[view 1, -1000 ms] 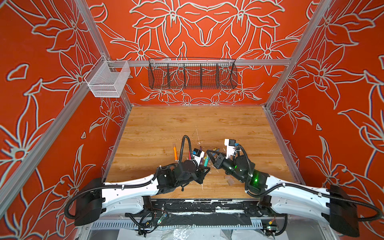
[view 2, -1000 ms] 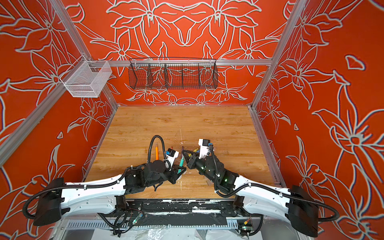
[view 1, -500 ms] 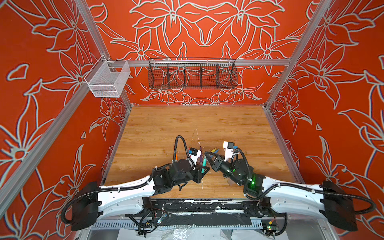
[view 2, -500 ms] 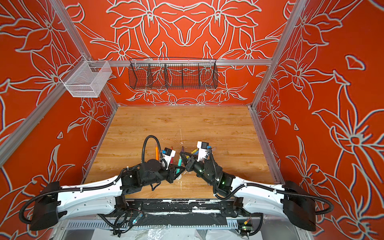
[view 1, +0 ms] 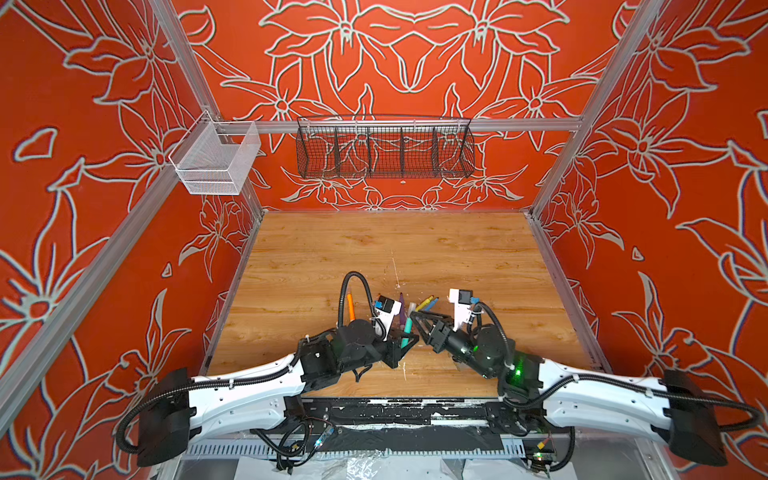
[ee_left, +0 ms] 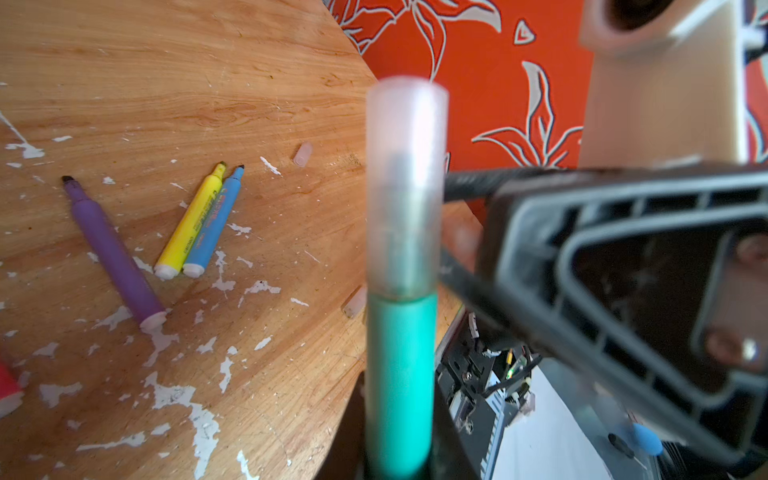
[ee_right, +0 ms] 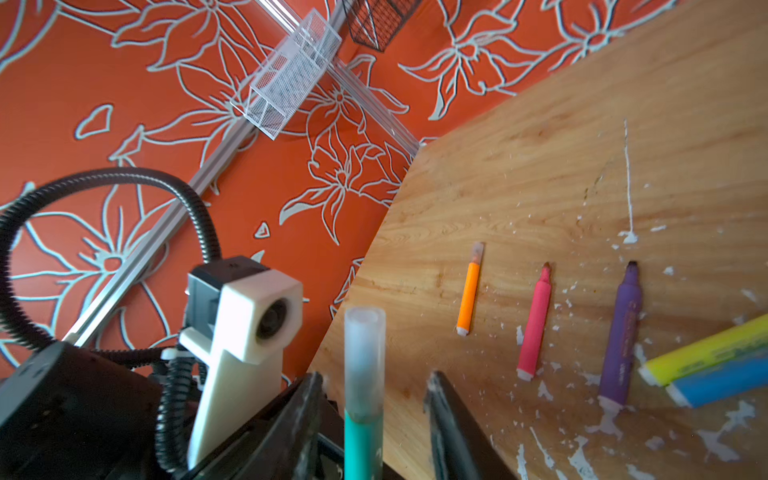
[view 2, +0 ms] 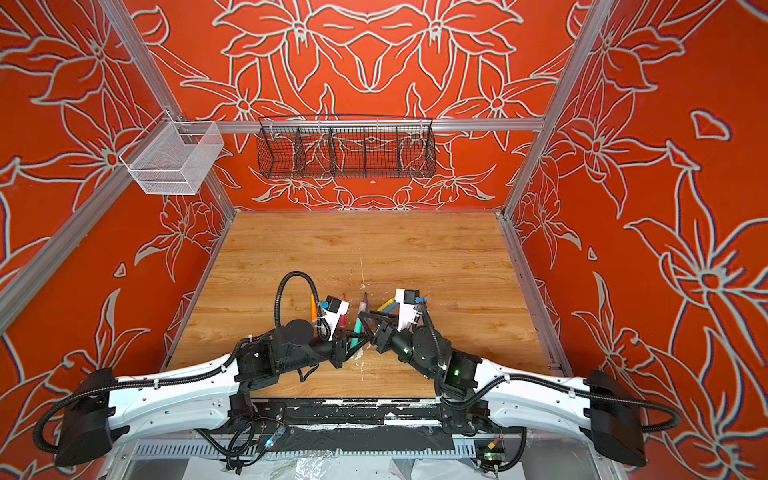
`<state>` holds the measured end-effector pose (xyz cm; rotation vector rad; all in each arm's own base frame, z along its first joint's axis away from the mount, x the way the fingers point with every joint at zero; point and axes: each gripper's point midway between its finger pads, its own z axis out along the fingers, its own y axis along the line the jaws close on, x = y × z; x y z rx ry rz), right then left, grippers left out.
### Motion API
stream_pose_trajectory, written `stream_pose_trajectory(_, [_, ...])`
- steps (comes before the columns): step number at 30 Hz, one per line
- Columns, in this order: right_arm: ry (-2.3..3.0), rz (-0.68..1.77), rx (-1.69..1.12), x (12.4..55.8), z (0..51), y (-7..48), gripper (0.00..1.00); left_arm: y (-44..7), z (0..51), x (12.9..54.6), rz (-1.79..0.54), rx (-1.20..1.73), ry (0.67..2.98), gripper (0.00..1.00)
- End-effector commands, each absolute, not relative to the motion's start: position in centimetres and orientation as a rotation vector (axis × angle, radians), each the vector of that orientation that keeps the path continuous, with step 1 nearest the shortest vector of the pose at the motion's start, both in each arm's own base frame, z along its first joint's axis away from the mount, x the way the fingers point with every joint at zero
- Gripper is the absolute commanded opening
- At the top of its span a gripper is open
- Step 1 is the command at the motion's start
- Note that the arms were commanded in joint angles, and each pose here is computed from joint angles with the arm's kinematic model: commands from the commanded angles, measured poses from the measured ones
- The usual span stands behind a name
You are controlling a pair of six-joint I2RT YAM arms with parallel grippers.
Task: Insert the pens into the pen caps
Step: 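Press the cap down onto the green marker tip with the right gripper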
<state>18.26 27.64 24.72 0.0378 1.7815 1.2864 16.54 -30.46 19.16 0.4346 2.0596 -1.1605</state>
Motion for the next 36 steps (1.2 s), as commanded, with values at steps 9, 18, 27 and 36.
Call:
stream_pose_trajectory(9, [1.773, 1.156, 0.004, 18.7, 26.3, 26.3, 0.56, -31.4, 20.1, 14.9, -1.156, 0.616, 1.978, 0.00])
stream_pose_trajectory(18, [1.778, 1.190, -0.034, 18.8, 27.1, 28.0, 0.48, -31.6, 19.6, 15.1, -1.141, 0.619, 1.994, 0.00])
stream_pose_trajectory(27, [1.794, 1.178, -0.027, 19.0, 26.4, 28.4, 0.32, -31.6, 19.8, 15.2, -1.133, 0.613, 1.991, 0.00])
stream_pose_trajectory(36, [1.863, 1.206, -0.051, 18.7, 24.3, 30.0, 0.00, -31.4, 20.5, 16.1, -1.089, 0.568, 1.989, 0.00])
